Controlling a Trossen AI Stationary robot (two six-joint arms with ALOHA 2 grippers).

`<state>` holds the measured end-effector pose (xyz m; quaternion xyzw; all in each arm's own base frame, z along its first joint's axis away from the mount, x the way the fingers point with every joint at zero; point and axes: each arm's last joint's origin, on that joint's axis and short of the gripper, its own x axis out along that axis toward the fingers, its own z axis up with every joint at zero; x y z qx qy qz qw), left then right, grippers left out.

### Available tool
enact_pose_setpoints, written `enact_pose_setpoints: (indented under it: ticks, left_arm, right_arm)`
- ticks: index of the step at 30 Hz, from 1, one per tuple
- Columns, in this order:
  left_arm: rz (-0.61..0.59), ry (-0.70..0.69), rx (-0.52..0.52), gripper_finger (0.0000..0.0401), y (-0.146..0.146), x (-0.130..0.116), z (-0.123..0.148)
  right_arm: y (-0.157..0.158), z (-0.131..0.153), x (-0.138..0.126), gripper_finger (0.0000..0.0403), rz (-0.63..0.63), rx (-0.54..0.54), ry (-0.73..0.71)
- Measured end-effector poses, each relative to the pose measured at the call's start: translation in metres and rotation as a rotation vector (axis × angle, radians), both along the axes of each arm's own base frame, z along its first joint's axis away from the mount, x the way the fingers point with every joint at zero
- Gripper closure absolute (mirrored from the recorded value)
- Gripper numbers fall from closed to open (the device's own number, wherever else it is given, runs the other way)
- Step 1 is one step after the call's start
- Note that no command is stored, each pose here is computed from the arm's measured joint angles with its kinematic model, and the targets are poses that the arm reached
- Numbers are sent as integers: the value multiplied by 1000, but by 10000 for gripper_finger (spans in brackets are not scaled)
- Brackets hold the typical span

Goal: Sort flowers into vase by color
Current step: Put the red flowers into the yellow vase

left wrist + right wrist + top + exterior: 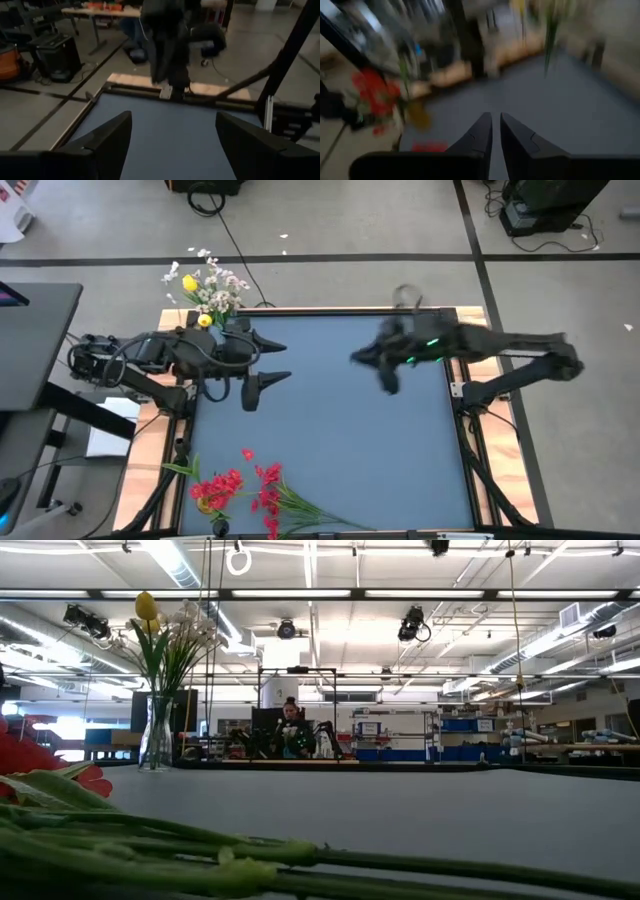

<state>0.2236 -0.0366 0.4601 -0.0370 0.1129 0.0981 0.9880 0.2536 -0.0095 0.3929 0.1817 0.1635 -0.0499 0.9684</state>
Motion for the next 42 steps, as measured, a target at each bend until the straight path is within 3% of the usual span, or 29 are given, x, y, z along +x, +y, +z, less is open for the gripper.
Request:
enact_pose_setpoints:
  ticks: [4, 7, 17, 24, 30, 35, 42]
  left_arm:
    - [5, 52, -3, 109, 0, -2, -5]
    - [6, 100, 5, 109, 1, -3, -9]
    - [7, 228, 32, 109, 2, -8, -21]
    - [8, 296, 46, 109, 3, -12, -26]
    - [9, 356, 59, 109, 3, -15, -31]
    - [8, 359, 60, 109, 3, -15, -31]
    - [8, 363, 61, 108, 3, -15, -32]
  right_arm:
    - [26, -55, 36, 355, 26, 160, 320]
    - [55, -86, 55, 355, 76, 234, 459]
    - [146, -149, 96, 355, 195, 481, 529]
    - [206, -195, 100, 355, 301, 541, 584]
    - [245, -234, 94, 346, 377, 511, 624]
    - [271, -258, 89, 304, 445, 415, 630]
    - [286, -261, 104, 224, 407, 125, 672]
